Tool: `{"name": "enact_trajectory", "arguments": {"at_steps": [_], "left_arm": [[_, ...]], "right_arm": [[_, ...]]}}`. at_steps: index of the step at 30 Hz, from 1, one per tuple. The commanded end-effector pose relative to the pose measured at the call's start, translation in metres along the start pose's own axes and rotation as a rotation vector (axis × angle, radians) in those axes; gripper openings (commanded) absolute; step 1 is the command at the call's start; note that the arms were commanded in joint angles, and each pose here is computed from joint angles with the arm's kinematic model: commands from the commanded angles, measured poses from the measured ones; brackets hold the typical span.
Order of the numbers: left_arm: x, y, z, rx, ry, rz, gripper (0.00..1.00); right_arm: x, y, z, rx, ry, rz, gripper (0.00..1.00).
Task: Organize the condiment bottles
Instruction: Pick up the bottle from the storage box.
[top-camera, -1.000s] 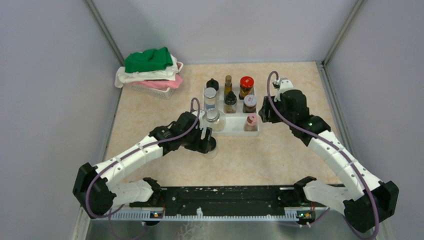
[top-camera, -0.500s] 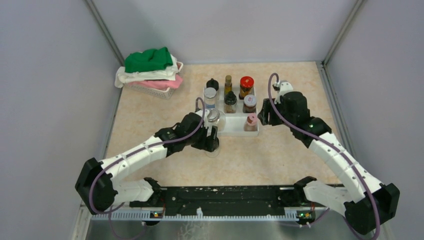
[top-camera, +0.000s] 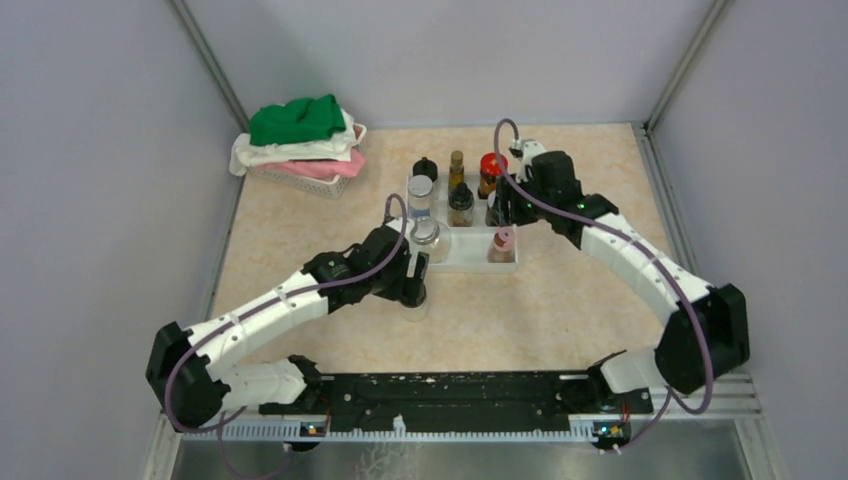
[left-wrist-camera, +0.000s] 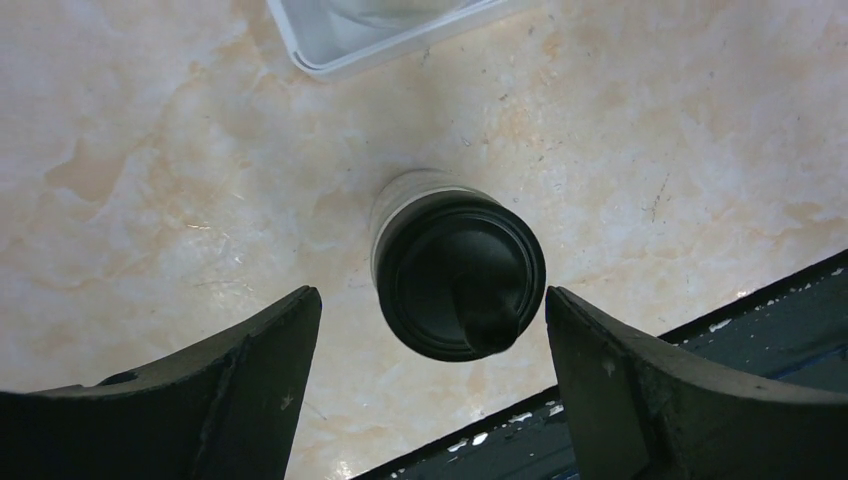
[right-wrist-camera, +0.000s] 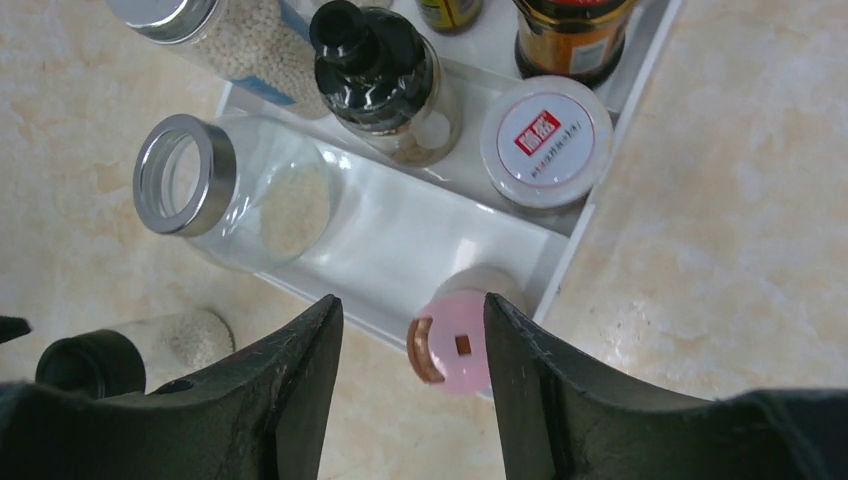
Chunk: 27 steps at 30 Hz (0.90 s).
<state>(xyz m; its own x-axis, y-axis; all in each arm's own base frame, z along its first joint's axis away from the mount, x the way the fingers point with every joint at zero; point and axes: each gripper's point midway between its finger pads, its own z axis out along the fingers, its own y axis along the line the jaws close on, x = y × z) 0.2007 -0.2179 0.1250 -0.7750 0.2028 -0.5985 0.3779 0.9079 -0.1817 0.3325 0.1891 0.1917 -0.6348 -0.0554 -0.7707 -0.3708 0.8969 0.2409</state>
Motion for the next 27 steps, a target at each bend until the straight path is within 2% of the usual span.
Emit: {"name": "enact_trajectory", "arguments": {"at_steps": [1,14,18,23,27], "left_arm": [[-0.023,0.007,-0.032,-0.044,-0.087,-0.032,0.89],[-0.032,0.019,-0.044,-0.097,-0.132,-0.01,0.92],[-0.045,0.018,-0.04,-0.107,-0.177,0.003,0.93],[-0.06,0.018,-0.019,-0.166,-0.159,0.028,0.95],[-0.076,0.012,-0.003,-0.142,-0.156,0.051,0.97]], "right_arm": [[-0.04,0.022,0.029,-0.078,-0.069,-0.092,0.55],[-0.069,0.038,0.102,-0.116,-0.044,-0.184,0.56],[-0.063,0.039,0.123,-0.133,-0.008,-0.193,0.56],[-0.048,0.037,0.143,-0.143,0.047,-0.202,0.57],[-0.032,0.032,0.158,-0.138,0.088,-0.209,0.57]]}}
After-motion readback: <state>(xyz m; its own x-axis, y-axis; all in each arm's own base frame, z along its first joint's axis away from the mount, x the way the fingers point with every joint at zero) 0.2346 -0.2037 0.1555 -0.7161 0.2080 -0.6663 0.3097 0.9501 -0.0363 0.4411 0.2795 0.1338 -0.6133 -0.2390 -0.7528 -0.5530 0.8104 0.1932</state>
